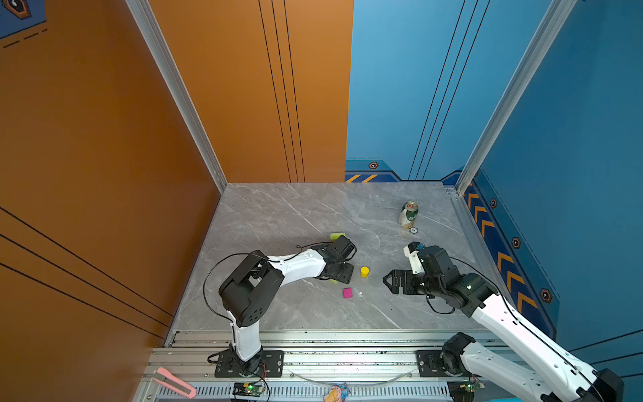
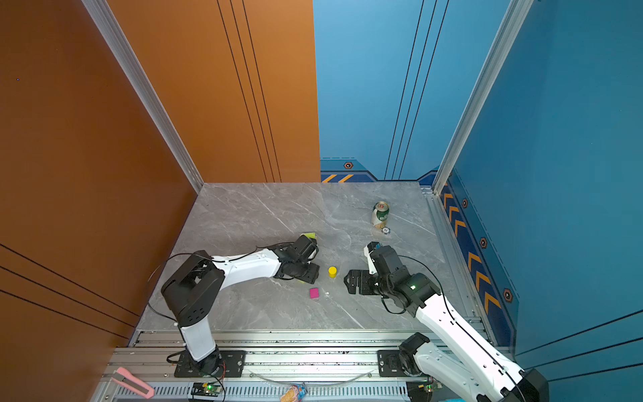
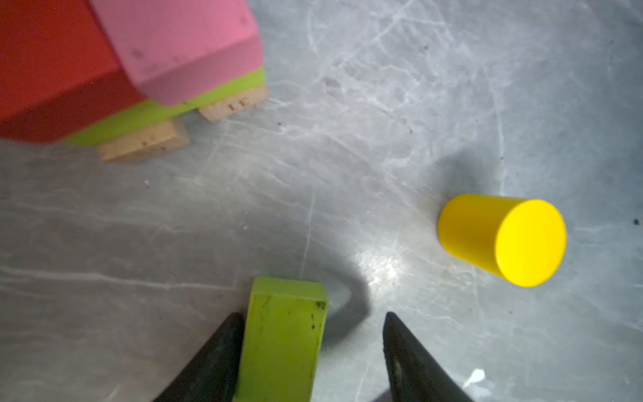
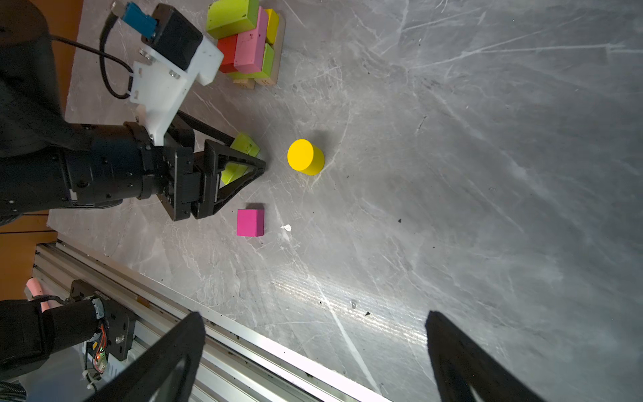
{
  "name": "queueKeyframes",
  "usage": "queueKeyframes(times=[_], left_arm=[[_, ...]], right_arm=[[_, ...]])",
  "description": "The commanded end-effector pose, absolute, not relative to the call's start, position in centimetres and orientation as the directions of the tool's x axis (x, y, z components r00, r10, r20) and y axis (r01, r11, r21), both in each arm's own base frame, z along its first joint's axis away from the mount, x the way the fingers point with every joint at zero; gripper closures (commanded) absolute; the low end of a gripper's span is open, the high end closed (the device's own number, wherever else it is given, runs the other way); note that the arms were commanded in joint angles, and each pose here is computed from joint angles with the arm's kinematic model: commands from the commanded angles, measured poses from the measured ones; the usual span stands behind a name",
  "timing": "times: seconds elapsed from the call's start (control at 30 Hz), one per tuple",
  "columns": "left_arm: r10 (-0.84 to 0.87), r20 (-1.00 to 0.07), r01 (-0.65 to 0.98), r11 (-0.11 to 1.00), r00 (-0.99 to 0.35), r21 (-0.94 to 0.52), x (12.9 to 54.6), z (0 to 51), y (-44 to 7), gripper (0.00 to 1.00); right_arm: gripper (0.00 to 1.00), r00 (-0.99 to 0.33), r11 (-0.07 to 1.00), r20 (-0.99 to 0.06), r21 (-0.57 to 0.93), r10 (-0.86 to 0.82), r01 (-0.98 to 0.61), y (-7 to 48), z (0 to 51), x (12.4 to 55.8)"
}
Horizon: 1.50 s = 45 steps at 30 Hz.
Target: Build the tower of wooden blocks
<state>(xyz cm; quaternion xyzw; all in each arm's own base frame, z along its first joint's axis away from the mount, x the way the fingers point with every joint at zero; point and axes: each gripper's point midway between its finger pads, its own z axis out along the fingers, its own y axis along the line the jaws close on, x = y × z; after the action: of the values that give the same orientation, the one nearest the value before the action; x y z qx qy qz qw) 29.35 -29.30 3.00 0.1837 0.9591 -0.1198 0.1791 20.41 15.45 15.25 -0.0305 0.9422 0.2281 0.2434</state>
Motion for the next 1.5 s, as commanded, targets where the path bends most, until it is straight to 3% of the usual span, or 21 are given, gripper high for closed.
queueKeyframes(times=[0.0, 0.33, 0.6, 0.8, 1.07, 1.47], left_arm=[[0.333, -0.411, 0.428, 0.888, -0.849, -0.165, 29.5, 4.0, -30.0, 0.34], [0.174, -0.558, 0.297, 0.945, -0.812, -0.139, 30.2, 11.0, -25.2, 0.26], [-0.009, -0.592, 0.136, 0.97, -0.806, -0.2, 27.6, 13.5, -18.8, 0.23], [-0.127, -0.6, 0.041, 0.965, -0.79, -0.259, 24.4, 13.4, -14.5, 0.2], [-0.213, -0.555, -0.037, 0.95, -0.804, -0.311, 20.9, 10.7, -11.8, 0.01], [-0.232, -0.527, -0.036, 0.934, -0.818, -0.355, 19.7, 9.1, -11.8, 0.02]], right_arm=[[0.0, -0.892, 0.906, -0.449, 0.396, 0.049, -0.15, 14.7, 14.6, 19.8], [0.0, -0.887, 0.924, -0.462, 0.343, 0.008, -0.171, 14.8, 15.2, 21.0], [0.0, -0.888, 0.93, -0.458, 0.311, -0.034, -0.196, 16.6, 15.3, 22.7], [0.01, -0.887, 0.936, -0.437, 0.229, -0.146, -0.267, 19.7, 14.4, 24.1], [0.01, -0.873, 0.908, -0.395, 0.179, -0.286, -0.378, 24.8, 13.2, 26.3], [0.0, -0.828, 0.841, -0.295, 0.12, -0.477, -0.527, 30.3, 9.8, 26.9]])
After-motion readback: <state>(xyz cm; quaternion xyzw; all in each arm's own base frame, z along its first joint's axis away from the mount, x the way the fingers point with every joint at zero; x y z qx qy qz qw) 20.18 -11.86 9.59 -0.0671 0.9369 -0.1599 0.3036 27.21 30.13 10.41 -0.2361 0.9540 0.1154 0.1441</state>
